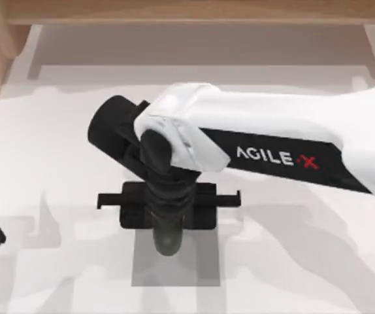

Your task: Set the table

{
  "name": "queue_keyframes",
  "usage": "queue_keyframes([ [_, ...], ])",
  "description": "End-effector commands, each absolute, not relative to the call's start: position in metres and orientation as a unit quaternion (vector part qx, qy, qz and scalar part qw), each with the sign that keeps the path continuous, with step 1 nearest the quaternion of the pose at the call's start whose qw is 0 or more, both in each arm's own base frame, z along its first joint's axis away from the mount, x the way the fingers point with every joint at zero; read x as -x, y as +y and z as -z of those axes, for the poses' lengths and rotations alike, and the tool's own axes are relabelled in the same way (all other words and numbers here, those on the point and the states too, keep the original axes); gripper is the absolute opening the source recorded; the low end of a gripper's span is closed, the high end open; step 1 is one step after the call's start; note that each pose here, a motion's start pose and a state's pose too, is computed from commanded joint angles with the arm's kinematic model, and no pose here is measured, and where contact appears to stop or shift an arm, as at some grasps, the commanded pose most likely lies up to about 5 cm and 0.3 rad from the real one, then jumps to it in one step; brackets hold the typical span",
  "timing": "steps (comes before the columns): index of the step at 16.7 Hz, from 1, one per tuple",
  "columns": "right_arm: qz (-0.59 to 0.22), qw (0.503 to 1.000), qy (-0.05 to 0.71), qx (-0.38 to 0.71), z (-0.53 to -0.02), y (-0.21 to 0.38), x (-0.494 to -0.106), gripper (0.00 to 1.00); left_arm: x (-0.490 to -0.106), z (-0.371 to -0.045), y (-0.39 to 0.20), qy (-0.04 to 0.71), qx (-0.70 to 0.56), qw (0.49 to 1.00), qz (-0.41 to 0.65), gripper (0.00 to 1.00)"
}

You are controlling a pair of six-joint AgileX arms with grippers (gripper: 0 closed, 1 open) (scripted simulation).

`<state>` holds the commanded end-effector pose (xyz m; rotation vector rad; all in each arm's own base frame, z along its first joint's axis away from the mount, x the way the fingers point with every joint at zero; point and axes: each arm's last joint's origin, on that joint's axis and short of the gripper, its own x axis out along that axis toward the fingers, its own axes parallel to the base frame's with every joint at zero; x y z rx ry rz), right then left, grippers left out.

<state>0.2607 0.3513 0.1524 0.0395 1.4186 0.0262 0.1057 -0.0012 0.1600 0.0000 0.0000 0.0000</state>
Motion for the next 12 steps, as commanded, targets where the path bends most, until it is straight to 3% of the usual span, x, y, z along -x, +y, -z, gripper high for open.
queue_keyframes([
  [9, 0.005, 0.743, 0.669, -0.012, -0.137, 0.348, -0.255, 0.00, -0.106, -0.160, -0.001, 0.000, 0.000, 1.000, 0.000, 1.00],
  [12, 0.005, 0.743, 0.669, -0.012, -0.137, 0.348, -0.255, 0.23, -0.106, -0.160, -0.001, 0.000, 0.000, 1.000, 0.000, 1.00],
])
